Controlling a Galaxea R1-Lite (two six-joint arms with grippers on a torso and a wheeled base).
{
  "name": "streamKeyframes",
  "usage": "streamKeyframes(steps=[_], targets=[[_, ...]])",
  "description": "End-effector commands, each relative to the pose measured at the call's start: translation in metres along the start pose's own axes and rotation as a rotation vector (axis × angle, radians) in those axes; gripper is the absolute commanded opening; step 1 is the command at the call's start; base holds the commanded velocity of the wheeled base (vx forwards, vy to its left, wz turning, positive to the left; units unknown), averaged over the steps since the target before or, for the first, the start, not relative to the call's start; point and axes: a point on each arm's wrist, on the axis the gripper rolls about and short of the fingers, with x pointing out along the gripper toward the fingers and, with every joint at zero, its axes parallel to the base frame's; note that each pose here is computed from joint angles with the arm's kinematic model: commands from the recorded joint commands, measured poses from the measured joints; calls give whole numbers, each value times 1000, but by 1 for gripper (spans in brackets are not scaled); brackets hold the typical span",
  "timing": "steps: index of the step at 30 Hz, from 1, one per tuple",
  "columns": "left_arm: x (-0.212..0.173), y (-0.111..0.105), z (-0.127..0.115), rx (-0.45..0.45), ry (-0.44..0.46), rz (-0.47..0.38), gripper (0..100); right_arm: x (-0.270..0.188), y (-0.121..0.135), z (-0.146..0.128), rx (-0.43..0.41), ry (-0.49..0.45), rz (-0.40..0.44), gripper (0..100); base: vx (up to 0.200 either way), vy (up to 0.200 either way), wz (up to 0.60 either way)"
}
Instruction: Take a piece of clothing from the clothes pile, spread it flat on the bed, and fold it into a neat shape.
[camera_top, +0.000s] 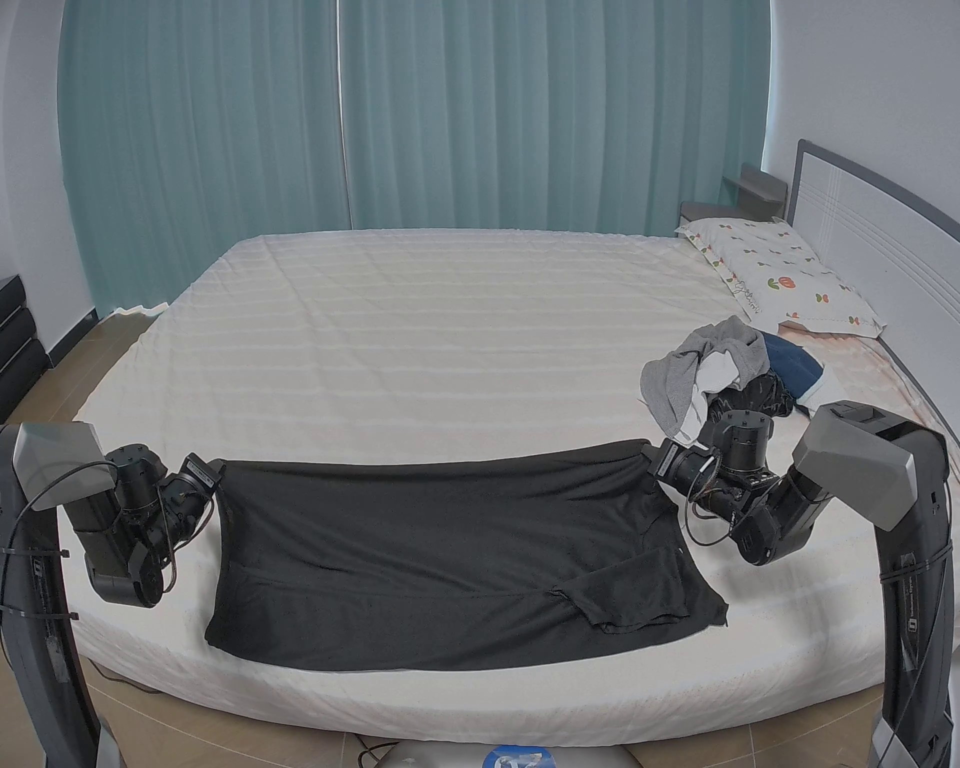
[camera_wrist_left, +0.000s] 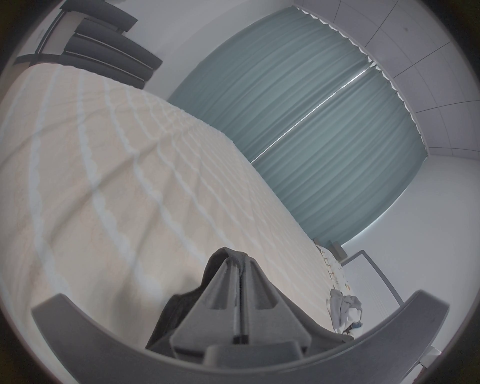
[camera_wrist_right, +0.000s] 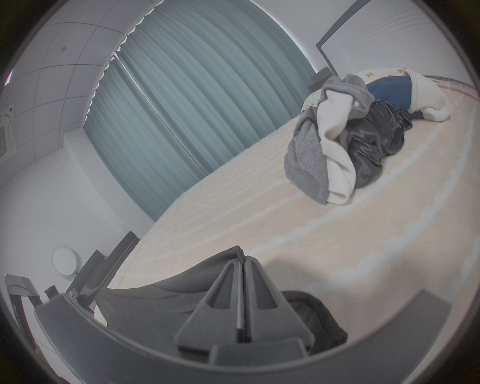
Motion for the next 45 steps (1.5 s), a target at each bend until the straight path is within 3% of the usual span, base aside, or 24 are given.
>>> streamKeyframes(steps=[1, 6, 17, 23, 24, 25, 32, 33, 35, 40, 42, 45], targets=[[-21, -4, 4, 16, 43, -26, 0, -19, -7, 9, -6, 23, -14, 0, 0, 0, 0], [-39, 1, 2, 100, 83, -66, 0, -37, -13, 6, 4, 82, 9, 0, 0, 0, 0], [-87, 39, -34, 344, 307, 48, 0, -83, -27, -36, -95, 279, -34, 0, 0, 0, 0], [-93, 48, -45, 342, 363, 88, 0, -92, -34, -48, -70, 323, -59, 0, 0, 0, 0], [-94, 49, -44, 324, 360, 95, 100, -93, -34, -46, -46, 312, -55, 0, 0, 0, 0], [-94, 49, -44, 324, 359, 96, 100, -93, -34, -46, -43, 312, -55, 100, 0, 0, 0], [-112, 43, -31, 292, 323, 111, 100, -104, -19, -24, 82, 215, 28, 100, 0, 0, 0], [-117, 39, -22, 275, 284, 106, 100, -109, -17, -9, 102, 160, 41, 100, 0, 0, 0], [-118, 34, -14, 245, 246, 96, 100, -112, -15, 0, 105, 135, 46, 100, 0, 0, 0], [-109, 7, 13, 60, 105, 12, 100, -105, -10, 6, 115, 111, 76, 100, 0, 0, 0], [-98, -4, 15, 19, 93, -23, 100, -94, -7, 7, 175, 105, 95, 100, 0, 0, 0], [-81, -11, 11, 8, 113, 16, 100, -76, -7, 4, 286, 122, 97, 100, 0, 0, 0]])
